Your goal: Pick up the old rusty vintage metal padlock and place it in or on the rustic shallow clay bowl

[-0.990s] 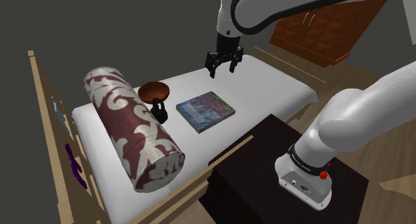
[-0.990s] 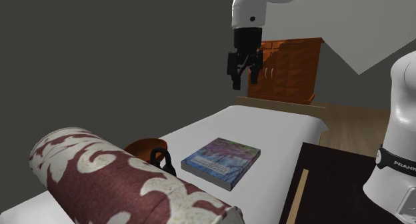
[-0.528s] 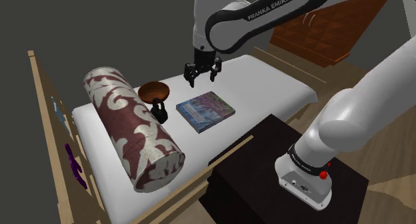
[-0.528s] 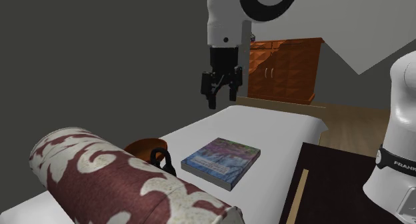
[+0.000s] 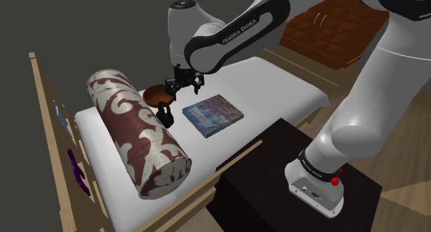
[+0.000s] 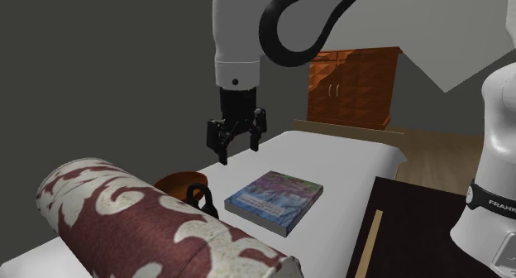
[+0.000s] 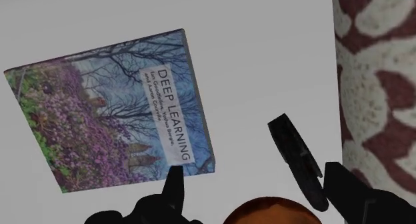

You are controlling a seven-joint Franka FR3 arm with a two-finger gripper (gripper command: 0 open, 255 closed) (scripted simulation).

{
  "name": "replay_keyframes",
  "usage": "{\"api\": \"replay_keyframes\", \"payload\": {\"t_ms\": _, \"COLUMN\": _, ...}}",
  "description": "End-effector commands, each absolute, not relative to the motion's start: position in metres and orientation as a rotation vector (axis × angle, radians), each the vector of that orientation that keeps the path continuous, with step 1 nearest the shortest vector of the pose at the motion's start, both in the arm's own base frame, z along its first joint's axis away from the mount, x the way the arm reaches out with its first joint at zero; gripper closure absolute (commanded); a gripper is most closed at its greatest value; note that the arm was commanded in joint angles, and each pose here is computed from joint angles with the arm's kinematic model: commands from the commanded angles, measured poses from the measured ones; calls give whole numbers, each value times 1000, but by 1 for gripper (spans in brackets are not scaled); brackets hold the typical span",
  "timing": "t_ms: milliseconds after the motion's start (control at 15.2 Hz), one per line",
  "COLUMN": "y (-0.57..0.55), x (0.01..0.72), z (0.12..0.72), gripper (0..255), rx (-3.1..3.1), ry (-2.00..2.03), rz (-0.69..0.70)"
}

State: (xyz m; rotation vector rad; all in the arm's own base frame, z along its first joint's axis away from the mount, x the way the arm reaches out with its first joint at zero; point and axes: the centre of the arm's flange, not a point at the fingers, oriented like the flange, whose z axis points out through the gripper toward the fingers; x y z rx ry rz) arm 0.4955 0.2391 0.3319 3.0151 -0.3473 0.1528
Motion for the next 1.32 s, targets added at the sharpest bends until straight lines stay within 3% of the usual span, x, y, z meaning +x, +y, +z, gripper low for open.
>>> {"api": "replay_keyframes", "payload": {"t_ms": 0, "y": 255, "x": 509, "z": 318, "gripper": 0, "rx": 3010, "ry": -357, "rz": 169}}
{"api": "replay_keyframes", "payload": {"t_ms": 858, "y": 293, "x": 549, "z": 243, "gripper": 0, "rx": 2998, "ry": -375, "rz": 205}}
{"api": "replay_keyframes", "payload": {"t_ms": 1254, "y": 293, "x": 549, "z": 243, "gripper": 0, "rx": 2998, "ry": -375, "rz": 205}}
